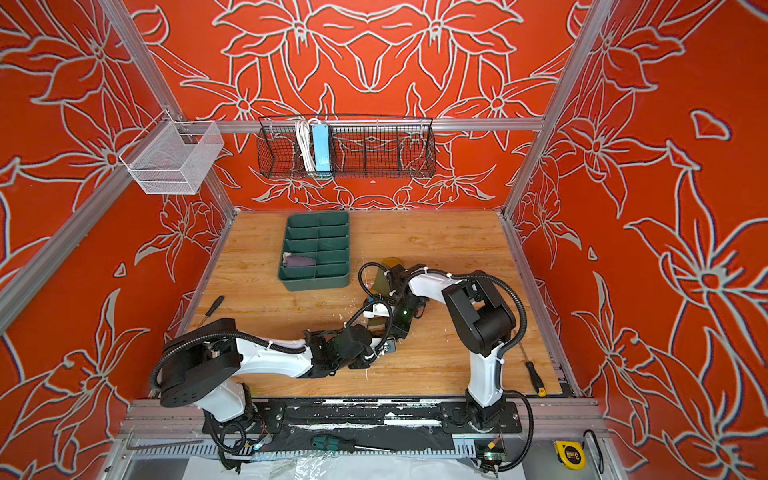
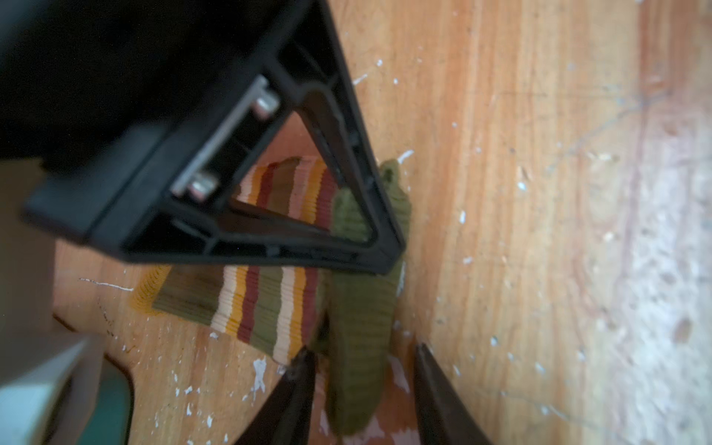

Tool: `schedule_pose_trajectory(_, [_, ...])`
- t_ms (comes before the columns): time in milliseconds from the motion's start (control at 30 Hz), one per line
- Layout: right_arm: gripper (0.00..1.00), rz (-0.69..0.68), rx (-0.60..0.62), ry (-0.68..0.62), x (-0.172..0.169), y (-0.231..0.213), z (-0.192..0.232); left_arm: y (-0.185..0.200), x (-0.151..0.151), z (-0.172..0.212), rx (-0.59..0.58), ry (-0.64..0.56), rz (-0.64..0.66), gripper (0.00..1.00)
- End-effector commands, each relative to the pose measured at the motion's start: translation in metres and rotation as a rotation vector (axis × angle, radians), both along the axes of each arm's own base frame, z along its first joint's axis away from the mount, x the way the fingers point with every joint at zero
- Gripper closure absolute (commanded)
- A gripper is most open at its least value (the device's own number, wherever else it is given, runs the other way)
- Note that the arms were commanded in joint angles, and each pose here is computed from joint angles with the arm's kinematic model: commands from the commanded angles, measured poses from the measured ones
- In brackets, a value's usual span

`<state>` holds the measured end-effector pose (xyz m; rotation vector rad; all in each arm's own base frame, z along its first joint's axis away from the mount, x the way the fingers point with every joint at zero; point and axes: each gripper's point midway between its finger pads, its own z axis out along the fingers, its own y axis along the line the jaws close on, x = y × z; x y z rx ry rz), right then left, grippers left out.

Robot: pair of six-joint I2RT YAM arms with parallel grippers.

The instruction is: Roll the socks

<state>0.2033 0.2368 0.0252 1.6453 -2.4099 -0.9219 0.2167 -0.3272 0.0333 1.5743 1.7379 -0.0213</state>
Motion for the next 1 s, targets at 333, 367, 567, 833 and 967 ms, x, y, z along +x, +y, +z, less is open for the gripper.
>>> schedule_pose_trajectory(333, [1.0,-0.001,-0.018,0.037,-0.007,-0.004,-0.006,-0.011,0.0,-0.015,-0.032,0.076,0.022,0.87])
schedule_pose_trajectory(367, [1.0,-0.002,-0.016,0.037,-0.008,-0.004,-0.005,-0.011,0.0,-0.015,-0.032,0.079,0.028,0.91])
schedule_pose_trajectory(567, [1.0,-0.014,-0.008,0.018,-0.009,-0.005,-0.001,-0.003,0.002,-0.016,-0.008,0.097,0.077,1.0])
schedule_pose_trajectory(833, [0.9,-0.028,-0.07,-0.095,0.002,-0.017,-0.008,0.008,-0.01,-0.016,0.047,0.192,0.104,1.0])
schedule_pose_trajectory(967, [0.48,-0.064,-0.066,-0.315,0.018,-0.029,0.003,0.012,-0.022,-0.02,0.064,0.285,0.093,1.0])
